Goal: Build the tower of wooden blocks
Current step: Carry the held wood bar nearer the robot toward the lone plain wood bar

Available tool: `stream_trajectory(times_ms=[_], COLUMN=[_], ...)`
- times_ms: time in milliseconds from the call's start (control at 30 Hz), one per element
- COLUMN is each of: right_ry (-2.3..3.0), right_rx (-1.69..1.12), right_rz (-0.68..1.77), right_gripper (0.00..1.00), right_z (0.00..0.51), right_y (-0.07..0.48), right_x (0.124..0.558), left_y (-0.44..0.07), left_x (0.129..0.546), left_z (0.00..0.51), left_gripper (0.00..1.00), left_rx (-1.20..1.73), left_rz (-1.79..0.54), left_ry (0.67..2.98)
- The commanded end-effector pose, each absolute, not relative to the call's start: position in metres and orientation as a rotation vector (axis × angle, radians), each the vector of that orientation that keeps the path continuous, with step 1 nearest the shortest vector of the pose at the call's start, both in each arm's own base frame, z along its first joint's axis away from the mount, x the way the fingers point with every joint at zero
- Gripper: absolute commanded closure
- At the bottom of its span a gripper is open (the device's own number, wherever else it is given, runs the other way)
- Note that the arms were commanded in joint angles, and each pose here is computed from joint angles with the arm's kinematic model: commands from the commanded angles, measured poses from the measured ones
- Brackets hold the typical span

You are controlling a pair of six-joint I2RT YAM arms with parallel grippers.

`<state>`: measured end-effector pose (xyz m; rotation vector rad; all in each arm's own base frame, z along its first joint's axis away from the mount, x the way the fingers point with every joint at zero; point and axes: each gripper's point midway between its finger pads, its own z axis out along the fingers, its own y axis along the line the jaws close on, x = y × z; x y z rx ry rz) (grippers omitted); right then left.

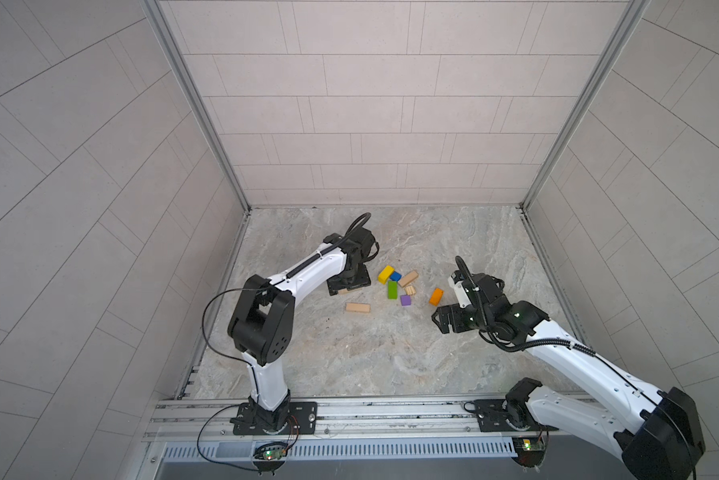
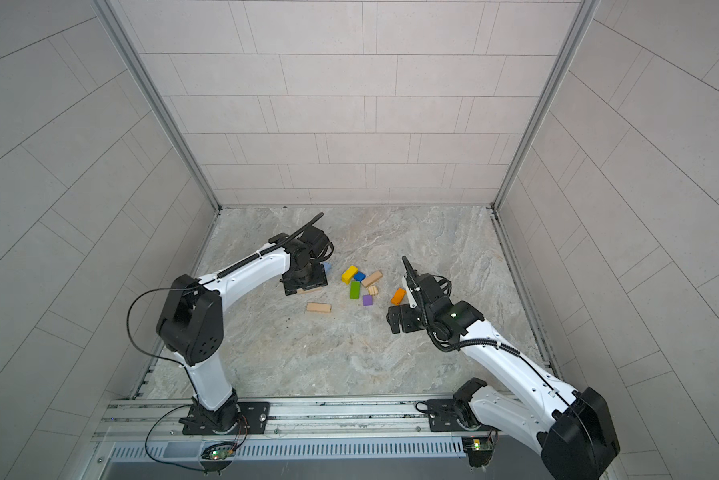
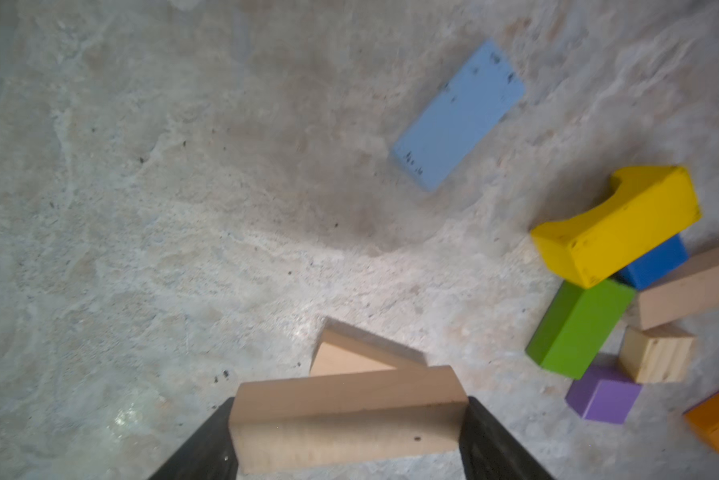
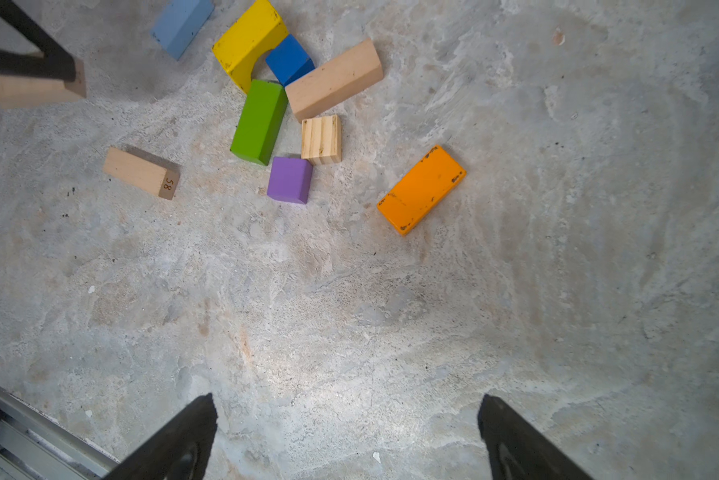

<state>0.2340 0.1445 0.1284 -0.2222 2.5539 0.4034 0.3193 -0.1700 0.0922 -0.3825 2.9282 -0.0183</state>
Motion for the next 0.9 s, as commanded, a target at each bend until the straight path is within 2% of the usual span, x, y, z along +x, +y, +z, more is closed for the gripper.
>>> stream_trajectory(times_ms=[0,400,600,867], right_ry=[2.536,2.543,2.547,2.501], right_rx=[-0.223,-0.228,-0.249,-0.274], right_rz=[0.395,0.408,0.403,0.527], right_gripper=[0.01,0.01,0.01,0.01], right_z=[0.140,0.147,0.157,0.170], right_y=[0.146,0.153,0.154,0.169], right_x=[0.240,0.246,0.247,0.245], left_y=[-0.166,-0.180,-0.178,-0.185], left_x=[0.301,0.262,0.257,0.255], left_z=[0.097,0.069,0.056,0.034], left_gripper=[0.42,0.40,0.40,0.37], left_rx=[-0.288,-0.077,0.007,0.081], left_rz=[-0.049,-0.213,-0.129,-0.120], left_ry=[2.936,2.945,2.939,2.940])
